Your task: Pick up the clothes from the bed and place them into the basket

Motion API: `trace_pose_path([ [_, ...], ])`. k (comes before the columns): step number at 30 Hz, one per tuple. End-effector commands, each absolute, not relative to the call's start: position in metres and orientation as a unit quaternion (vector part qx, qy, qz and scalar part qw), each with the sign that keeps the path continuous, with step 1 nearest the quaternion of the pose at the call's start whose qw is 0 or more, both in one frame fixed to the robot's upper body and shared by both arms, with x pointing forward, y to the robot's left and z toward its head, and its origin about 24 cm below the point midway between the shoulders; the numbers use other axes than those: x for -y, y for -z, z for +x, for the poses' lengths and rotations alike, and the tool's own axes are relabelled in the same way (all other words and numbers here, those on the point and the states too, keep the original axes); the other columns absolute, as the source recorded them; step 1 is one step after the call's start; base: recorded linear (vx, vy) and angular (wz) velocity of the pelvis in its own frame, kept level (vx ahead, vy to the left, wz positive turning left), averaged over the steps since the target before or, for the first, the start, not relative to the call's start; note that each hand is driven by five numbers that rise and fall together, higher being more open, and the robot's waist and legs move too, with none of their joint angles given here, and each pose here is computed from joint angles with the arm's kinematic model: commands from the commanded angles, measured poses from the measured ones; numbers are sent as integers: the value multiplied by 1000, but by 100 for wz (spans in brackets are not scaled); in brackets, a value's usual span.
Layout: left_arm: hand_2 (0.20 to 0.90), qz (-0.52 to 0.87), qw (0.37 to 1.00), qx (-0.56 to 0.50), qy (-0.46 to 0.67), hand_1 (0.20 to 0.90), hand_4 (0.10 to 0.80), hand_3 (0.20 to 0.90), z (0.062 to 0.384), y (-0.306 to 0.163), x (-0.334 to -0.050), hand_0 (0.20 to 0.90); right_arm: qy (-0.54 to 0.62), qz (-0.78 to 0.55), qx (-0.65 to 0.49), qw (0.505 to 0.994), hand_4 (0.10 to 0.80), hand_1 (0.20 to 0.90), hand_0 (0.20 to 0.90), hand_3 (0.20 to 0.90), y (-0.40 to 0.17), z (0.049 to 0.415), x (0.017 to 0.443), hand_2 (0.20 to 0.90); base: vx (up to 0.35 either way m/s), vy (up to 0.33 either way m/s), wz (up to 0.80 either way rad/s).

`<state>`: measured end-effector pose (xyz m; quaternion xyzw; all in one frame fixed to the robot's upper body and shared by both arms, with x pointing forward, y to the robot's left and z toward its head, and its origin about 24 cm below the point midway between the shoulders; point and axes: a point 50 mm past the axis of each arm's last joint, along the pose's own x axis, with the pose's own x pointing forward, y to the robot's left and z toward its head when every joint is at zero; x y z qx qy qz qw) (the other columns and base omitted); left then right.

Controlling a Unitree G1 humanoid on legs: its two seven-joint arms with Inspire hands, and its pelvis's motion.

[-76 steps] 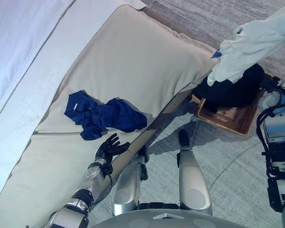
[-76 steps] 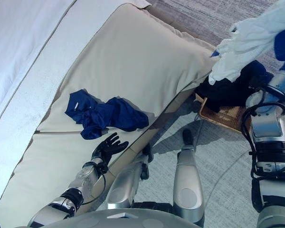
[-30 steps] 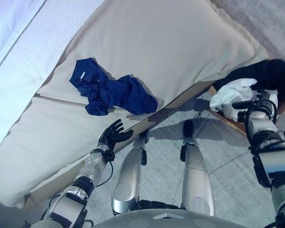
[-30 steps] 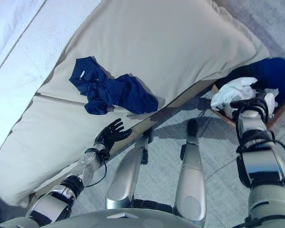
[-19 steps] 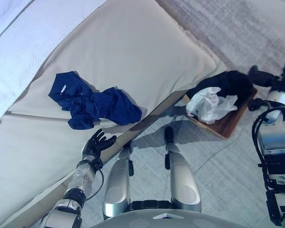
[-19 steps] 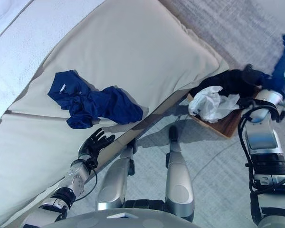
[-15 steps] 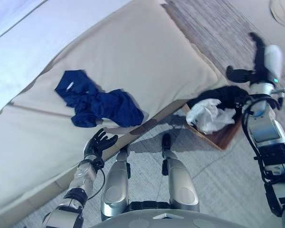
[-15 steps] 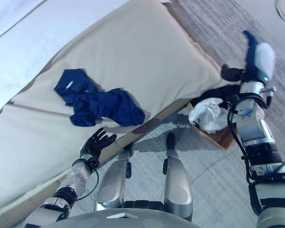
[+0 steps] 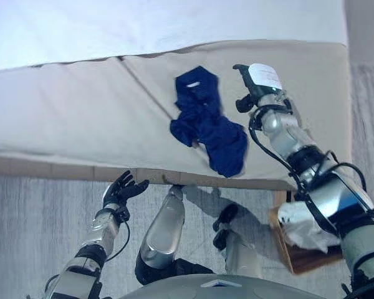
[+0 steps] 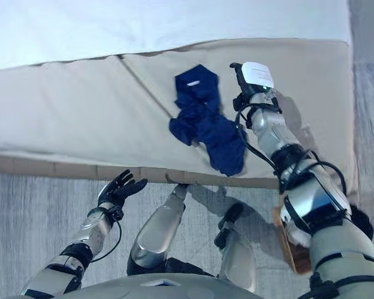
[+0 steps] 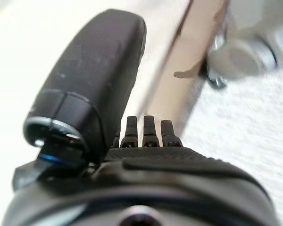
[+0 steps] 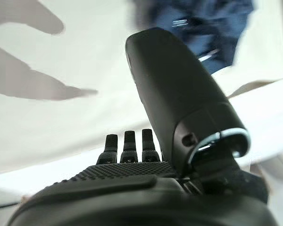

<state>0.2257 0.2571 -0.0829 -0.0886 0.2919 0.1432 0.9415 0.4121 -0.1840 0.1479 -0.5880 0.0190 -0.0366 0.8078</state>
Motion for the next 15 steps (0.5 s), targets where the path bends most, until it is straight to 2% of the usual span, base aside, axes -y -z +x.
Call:
trace_pose_path([
  [1, 900, -57, 944, -293, -140, 900, 800, 900, 212, 85, -273, 900, 61, -565, -85, 819, 800, 900, 900, 900, -151, 415, 200, 900, 20, 7, 39],
  [4, 900, -62, 951, -277, -125, 900, 800, 900, 221, 80, -269, 900, 67, -520, -131, 841, 800, 900, 900, 900, -151, 418, 198, 900, 0, -4, 27],
  [9, 900, -77, 961, -247, -99, 900, 800, 900, 232, 72, -257, 900, 56, -492, -183, 849, 800, 900, 900, 900, -148, 418, 195, 900, 28, -39, 12],
  [15, 900, -78, 972, -216, -55, 900, 800, 900, 243, 62, -240, 900, 12, -492, -283, 823, 800, 900, 900, 900, -139, 413, 197, 900, -27, -65, 11],
])
